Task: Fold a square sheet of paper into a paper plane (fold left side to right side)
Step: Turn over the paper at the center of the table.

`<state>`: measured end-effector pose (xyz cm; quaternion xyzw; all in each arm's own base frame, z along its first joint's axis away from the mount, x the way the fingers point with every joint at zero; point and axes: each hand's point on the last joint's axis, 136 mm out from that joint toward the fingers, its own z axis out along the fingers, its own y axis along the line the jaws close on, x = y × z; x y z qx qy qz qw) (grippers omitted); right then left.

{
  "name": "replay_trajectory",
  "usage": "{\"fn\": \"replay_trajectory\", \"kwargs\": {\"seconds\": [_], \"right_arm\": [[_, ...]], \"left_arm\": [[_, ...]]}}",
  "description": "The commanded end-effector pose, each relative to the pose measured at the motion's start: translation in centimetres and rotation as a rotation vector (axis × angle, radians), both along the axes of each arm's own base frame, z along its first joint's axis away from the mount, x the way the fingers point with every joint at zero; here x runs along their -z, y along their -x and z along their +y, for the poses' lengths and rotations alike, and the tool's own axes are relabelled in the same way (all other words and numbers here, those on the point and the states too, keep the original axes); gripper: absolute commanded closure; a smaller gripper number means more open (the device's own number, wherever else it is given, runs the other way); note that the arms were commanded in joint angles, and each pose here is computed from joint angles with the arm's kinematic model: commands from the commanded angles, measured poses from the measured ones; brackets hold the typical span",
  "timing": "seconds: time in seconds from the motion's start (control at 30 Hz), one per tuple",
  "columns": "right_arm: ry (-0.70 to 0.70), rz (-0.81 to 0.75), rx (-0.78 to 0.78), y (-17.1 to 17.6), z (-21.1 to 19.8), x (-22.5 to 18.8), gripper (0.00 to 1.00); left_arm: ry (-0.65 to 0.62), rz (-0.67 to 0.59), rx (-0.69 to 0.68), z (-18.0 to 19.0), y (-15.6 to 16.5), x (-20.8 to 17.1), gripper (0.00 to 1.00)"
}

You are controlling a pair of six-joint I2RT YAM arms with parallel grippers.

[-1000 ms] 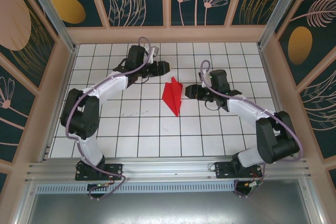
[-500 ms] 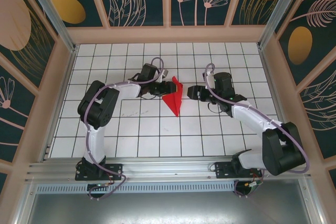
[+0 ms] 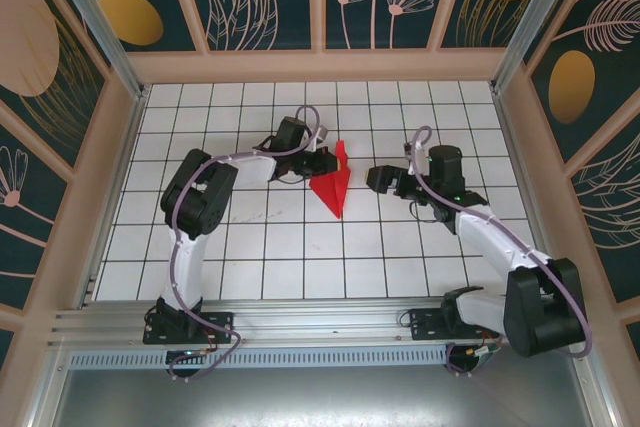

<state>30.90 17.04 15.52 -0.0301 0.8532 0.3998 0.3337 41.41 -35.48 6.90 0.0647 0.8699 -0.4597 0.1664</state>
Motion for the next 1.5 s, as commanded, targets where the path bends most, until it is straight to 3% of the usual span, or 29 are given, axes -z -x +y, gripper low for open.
{"fn": "replay_trajectory", "kwargs": {"seconds": [0.0,0.2,0.37,0.53,0.77,1.03,1.3,1.37,1.47], "right_arm": [[-0.176,-0.076,-0.092,0.6,0.7,-3.3,0.01],[-0.351,-0.191,-0.212,1.1,2.1,-7.5,0.01],[-0.407,-0.297,-0.324,1.4,4.1,-10.9,0.01],[-0.454,-0.327,-0.397,1.1,6.4,-12.9,0.01],[-0.518,-0.365,-0.48,0.7,9.2,-15.5,0.03],[-0.525,-0.366,-0.507,-0.2,10.3,-16.6,0.27],[-0.501,-0.348,-0.491,-0.9,10.5,-16.3,0.64],[-0.486,-0.341,-0.484,-1.0,10.5,-16.0,0.72],[-0.462,-0.334,-0.47,-1.2,10.4,-15.6,0.81]], "left_arm": [[0.1,-0.221,-0.037,1.1,-2.2,-10.4,0.96],[0.258,-0.411,-0.055,2.0,-1.6,-21.9,0.96],[0.409,-0.498,-0.022,2.1,0.2,-28.1,0.96],[0.506,-0.511,0.029,2.0,1.7,-30.6,0.96],[0.525,-0.481,0.062,1.6,2.5,-30.2,0.95],[0.527,-0.456,0.068,1.3,2.7,-29.3,0.94],[0.526,-0.433,0.071,1.0,2.6,-28.5,0.93],[0.523,-0.432,0.07,1.0,2.6,-28.4,0.9],[0.513,-0.436,0.065,1.1,2.6,-28.4,0.76]]}}
